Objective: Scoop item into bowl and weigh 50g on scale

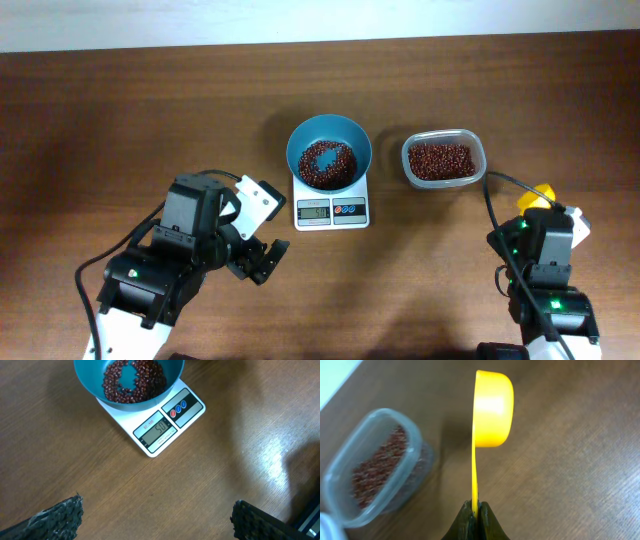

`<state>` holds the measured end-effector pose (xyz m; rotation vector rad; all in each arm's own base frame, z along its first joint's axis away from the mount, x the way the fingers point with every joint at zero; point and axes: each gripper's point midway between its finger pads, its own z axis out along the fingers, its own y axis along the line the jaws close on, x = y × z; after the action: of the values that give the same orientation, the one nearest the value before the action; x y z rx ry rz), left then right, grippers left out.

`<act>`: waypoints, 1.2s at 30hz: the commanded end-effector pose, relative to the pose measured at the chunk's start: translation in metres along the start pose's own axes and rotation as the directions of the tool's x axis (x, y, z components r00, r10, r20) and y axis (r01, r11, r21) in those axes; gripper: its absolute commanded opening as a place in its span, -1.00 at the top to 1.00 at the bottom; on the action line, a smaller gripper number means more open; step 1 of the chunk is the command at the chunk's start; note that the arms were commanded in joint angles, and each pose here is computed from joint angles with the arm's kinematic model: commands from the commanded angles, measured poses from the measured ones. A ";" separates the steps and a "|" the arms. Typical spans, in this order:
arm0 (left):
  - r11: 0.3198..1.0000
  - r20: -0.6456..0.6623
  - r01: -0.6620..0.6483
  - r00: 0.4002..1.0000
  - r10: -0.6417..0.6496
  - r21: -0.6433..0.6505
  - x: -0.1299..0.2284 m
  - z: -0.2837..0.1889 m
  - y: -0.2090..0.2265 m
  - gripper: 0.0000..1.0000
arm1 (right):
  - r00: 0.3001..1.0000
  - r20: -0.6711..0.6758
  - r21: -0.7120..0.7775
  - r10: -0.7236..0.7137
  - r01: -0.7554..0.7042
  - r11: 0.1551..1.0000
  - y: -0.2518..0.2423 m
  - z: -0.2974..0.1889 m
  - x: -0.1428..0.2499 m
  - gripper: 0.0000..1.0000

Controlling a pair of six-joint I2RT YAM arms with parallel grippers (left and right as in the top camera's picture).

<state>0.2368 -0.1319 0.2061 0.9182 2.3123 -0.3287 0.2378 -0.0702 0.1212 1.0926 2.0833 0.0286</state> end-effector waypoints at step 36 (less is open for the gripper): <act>1.000 0.007 -0.022 1.000 0.022 0.014 -0.002 0.000 -0.003 -0.98 | 0.962 0.029 0.108 0.270 -0.272 0.956 -0.082 0.059 0.060 -0.97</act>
<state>0.2370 -0.1319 0.2062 0.9179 2.3116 -0.3282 0.2180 -0.0785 0.0235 1.3337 1.9676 0.2000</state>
